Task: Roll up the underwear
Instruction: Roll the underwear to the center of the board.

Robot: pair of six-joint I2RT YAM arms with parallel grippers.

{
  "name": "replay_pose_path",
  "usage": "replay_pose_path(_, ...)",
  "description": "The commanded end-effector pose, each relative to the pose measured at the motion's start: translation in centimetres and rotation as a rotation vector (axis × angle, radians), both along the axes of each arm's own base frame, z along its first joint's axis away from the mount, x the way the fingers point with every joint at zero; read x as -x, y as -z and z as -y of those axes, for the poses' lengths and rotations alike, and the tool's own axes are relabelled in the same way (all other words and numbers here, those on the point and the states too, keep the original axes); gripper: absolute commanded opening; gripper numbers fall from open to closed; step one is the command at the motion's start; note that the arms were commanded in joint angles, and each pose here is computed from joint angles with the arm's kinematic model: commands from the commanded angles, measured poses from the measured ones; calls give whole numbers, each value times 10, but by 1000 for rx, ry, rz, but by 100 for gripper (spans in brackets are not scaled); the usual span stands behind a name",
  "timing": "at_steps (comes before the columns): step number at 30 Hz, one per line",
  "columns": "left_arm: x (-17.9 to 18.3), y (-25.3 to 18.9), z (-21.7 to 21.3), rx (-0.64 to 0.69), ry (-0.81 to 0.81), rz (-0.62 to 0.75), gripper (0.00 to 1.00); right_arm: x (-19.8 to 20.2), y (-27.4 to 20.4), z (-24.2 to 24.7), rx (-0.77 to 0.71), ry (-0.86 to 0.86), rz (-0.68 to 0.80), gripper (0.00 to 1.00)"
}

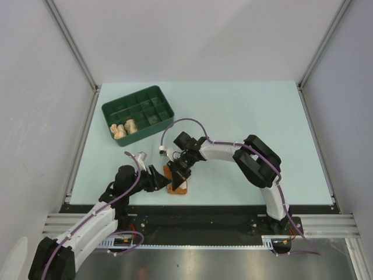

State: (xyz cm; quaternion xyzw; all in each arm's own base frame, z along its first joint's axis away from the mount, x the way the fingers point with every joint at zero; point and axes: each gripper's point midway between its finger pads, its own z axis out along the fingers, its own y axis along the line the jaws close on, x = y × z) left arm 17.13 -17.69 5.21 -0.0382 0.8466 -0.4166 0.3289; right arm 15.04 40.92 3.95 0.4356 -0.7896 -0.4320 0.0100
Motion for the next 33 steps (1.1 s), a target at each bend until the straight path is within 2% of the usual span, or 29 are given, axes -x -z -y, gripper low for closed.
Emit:
replay_pose_path(1, 31, 35, 3, -7, 88, -51, 56, -23, 2, -12, -46, 53, -44, 0)
replay_pose_path(8, 43, 38, 14, 20, 153, -54, 53, -39, 9, -14, -32, 97, -81, 0)
replay_pose_path(17, 42, 47, 8, -21, 105, -96, 46, -58, 12, -15, -48, 133, -103, 0)
replay_pose_path(19, 43, 50, 7, -23, 94, -104, 35, -61, 13, -14, -47, 144, -110, 0)
replay_pose_path(21, 43, 51, 6, -26, 90, -107, 31, -65, 12, -14, -58, 151, -117, 0)
replay_pose_path(23, 44, 53, 6, -32, 90, -116, 22, -65, 13, -13, -60, 151, -119, 0)
replay_pose_path(26, 44, 57, 5, -42, 87, -133, 20, -66, 13, -13, -63, 151, -121, 0)
replay_pose_path(29, 47, 59, 7, -43, 106, -152, 23, -66, 16, -14, -60, 156, -122, 0)
replay_pose_path(30, 48, 60, 8, -44, 111, -157, 19, -67, 17, -13, -56, 161, -125, 0)
replay_pose_path(32, 47, 61, 7, -52, 107, -161, 1, -70, 18, -13, -57, 174, -129, 0)
replay_pose_path(33, 47, 63, 6, -61, 97, -174, 1, -72, 17, -13, -59, 180, -130, 0)
